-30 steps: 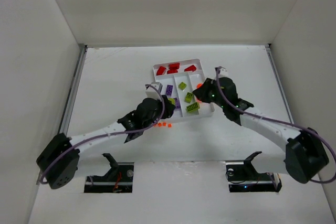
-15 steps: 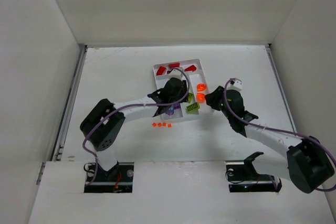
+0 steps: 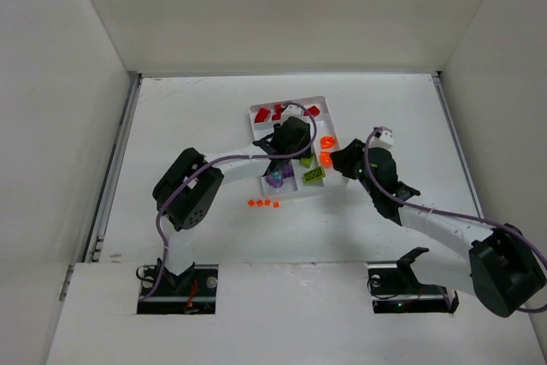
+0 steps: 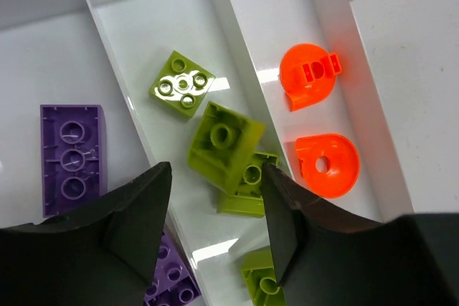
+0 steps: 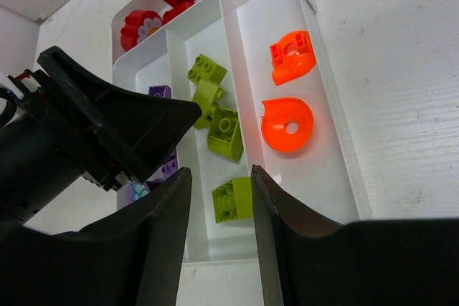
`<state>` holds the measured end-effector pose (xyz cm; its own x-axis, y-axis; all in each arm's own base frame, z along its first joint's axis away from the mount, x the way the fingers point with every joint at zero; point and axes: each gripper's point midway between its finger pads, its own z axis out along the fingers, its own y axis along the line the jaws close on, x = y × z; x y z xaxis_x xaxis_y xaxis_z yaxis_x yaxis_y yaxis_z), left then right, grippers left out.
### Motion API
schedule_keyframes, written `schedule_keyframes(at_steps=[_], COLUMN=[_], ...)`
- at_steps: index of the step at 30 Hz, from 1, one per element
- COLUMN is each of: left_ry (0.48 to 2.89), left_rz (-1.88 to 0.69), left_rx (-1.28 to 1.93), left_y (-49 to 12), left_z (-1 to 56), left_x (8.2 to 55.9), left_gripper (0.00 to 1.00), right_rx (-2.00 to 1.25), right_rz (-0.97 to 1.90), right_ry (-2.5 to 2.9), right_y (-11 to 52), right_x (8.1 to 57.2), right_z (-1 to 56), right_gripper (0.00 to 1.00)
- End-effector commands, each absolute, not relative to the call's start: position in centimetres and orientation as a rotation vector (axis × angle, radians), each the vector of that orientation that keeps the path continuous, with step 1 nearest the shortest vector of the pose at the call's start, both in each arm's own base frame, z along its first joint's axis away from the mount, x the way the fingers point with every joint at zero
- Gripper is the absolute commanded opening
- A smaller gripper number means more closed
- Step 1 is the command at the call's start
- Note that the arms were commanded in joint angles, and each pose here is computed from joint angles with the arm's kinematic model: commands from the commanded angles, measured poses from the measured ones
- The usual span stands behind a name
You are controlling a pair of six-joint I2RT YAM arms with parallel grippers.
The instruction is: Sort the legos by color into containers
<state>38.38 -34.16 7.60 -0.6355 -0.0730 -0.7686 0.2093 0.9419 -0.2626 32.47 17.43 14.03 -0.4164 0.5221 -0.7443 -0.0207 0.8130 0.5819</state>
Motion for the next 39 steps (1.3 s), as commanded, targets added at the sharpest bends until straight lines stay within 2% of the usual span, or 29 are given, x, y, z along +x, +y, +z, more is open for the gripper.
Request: schedule_keyframes(at_steps=[1,4,6,10,12,14,19,24,34,39], left_ry=[2.132,2.089,2.063,2.007,1.996,1.991,2.014,2.083,2.125,2.123], left_rz=[-0.413,-0.434,-0.448,-0.492,-0.509,-0.509,-0.458,-0.391,-0.392,-0.417], left_rx=[0.056,0.057,0.057,0.024,-0.001,-0.039,-0.141,-0.212,-0.271,-0.277], left_y=[-33.4,-32.7,-31.9,-29.1,-27.2,-24.9,-19.7,-16.2,-15.7,-15.9], left_z=[11.9,14.1,15.4,17.6,17.8,17.4,14.7,10.6,7.5,7.0], left_x=[39.4,38.7,37.9,35.4,33.5,31.4,27.1,24.8,24.6,24.6], left_gripper=[0.53,0.57,0.56,0.38,0.27,0.22,0.22,0.25,0.27,0.27], right_rx=[0.378,0.363,0.352,0.244,0.136,0.048,-0.103,-0.216,-0.373,-0.372], right_rz=[0.668,0.672,0.671,0.69,0.695,0.695,0.719,0.687,0.645,0.582], right_ry=[1.84,1.834,1.831,1.838,1.86,1.882,1.955,2.041,2.17,2.189], right_y=[17.8,18.1,18.3,20.3,22.6,24.8,29.3,32.4,38.9,39.4], right_x=[33.0,32.8,32.7,31.8,30.7,29.8,26.6,23.3,20.9,21.8], right_z=[16.1,16.5,16.6,17.5,17.8,17.9,17.0,14.5,8.7,7.2], right_gripper=[0.45,0.44,0.39,0.19,0.13,0.11,0.14,0.27,0.43,0.43])
